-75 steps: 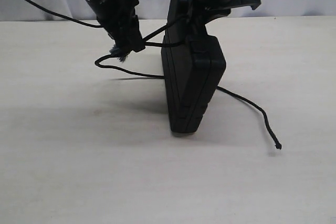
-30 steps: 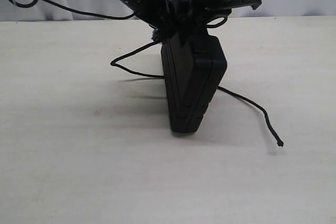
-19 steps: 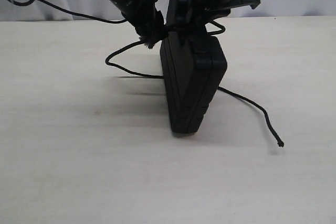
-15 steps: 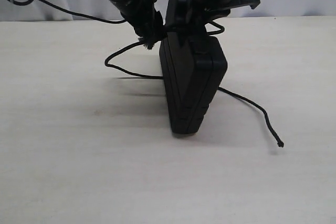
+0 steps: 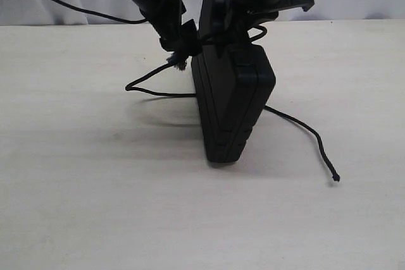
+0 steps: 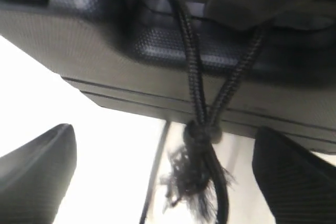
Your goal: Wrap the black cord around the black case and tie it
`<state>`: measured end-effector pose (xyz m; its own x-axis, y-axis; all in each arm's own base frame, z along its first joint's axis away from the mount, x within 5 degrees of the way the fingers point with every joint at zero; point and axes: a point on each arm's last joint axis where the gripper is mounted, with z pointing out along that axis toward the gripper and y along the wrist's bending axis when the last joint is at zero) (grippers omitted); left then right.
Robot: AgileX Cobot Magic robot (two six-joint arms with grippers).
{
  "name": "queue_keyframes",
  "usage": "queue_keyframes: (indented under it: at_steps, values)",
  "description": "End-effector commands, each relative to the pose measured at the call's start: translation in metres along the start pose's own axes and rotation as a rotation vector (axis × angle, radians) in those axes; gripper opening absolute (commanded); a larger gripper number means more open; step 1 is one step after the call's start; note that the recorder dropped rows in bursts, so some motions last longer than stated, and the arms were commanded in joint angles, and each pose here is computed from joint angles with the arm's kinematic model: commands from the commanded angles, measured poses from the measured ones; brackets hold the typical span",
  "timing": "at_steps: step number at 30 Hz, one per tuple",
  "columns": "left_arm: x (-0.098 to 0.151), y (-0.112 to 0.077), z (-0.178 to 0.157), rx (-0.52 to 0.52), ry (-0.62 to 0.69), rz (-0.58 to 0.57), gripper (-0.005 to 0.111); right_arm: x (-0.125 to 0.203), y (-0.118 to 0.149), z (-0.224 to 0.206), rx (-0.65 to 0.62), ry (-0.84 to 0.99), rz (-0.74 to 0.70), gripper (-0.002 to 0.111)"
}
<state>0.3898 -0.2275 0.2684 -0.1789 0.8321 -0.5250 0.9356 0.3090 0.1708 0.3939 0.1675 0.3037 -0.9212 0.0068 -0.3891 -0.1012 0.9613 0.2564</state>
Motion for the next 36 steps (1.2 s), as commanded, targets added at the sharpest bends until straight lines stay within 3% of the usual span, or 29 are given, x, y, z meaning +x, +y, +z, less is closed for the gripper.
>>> queue_keyframes:
  at_steps: [1,13,23,29,36]
  values:
    - [0.005,-0.012,-0.004,0.117,0.065,0.060,0.083,-0.002,0.001,-0.005,-0.013,-0.024,0.020,0.004]
    - [0.013,-0.016,0.007,0.195,0.120,0.099,0.083,-0.002,0.001,-0.005,-0.013,-0.024,0.020,0.004]
    - [0.011,-0.010,0.018,0.138,0.071,0.090,0.083,-0.002,0.001,-0.005,-0.013,-0.024,0.020,0.004]
    - [0.007,-0.010,0.019,0.137,0.027,0.085,0.061,-0.002,0.001,-0.005,-0.013,-0.024,0.020,0.004]
    - [0.004,-0.008,0.019,0.110,0.001,0.077,0.048,-0.002,0.001,-0.005,-0.013,-0.024,0.020,0.004]
